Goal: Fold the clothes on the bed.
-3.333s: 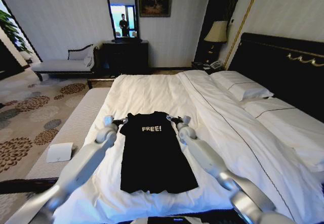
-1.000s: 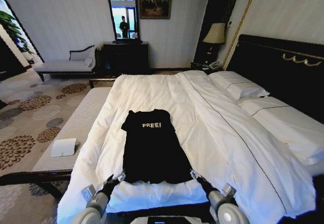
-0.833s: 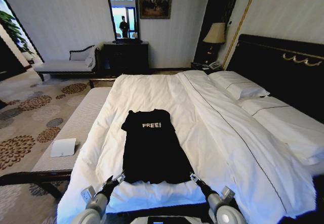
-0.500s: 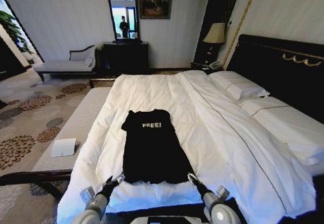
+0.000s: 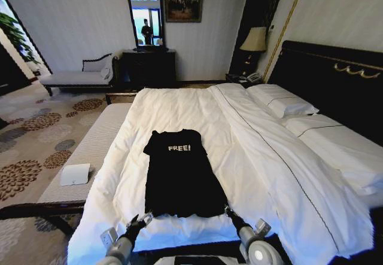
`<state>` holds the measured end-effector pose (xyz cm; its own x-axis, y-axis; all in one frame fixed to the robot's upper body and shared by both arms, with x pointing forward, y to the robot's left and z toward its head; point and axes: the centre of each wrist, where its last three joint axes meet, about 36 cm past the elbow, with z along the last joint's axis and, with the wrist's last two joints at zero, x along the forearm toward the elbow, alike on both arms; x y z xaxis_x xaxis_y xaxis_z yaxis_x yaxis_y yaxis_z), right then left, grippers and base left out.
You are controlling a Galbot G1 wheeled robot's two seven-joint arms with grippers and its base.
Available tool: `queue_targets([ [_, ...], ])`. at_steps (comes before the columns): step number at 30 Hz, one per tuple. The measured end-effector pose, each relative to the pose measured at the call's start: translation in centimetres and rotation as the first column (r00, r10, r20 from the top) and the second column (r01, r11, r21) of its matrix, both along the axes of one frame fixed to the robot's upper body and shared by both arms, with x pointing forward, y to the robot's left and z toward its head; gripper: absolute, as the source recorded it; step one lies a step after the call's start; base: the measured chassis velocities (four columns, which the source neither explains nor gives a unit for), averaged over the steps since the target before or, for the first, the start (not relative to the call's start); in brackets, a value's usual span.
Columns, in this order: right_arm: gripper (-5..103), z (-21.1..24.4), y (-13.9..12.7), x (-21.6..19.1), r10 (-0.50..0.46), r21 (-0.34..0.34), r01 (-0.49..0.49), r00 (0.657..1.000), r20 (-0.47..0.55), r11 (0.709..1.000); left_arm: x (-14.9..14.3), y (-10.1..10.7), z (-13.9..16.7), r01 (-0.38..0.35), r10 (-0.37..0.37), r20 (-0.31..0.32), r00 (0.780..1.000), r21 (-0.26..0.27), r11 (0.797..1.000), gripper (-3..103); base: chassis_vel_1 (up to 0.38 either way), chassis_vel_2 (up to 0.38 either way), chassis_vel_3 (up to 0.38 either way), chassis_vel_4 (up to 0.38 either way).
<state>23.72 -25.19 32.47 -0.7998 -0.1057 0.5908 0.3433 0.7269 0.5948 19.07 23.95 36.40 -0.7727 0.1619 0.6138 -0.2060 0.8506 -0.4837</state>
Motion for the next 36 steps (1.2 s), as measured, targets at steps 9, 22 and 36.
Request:
queue_targets([
  [9,1,0.0,-0.2,0.0,-0.007,-0.008,0.007,1.000,-0.001,1.000,0.8,-0.3,-1.7,0.006,-0.006,-0.001,1.000,0.008,1.000,96,0.000,0.000,0.000,0.000],
  [22,1,0.4,-0.3,0.2,-0.018,-0.012,0.018,1.000,0.007,1.000,3.1,-1.6,-3.0,0.053,-0.055,0.051,0.997,0.048,0.997,75,0.000,0.000,0.000,0.000],
  [36,1,0.4,-0.3,0.3,-0.020,-0.028,0.020,1.000,0.009,0.999,2.4,-2.0,-3.5,0.021,-0.027,0.073,0.997,0.078,0.997,19,0.000,0.000,0.000,0.000],
])
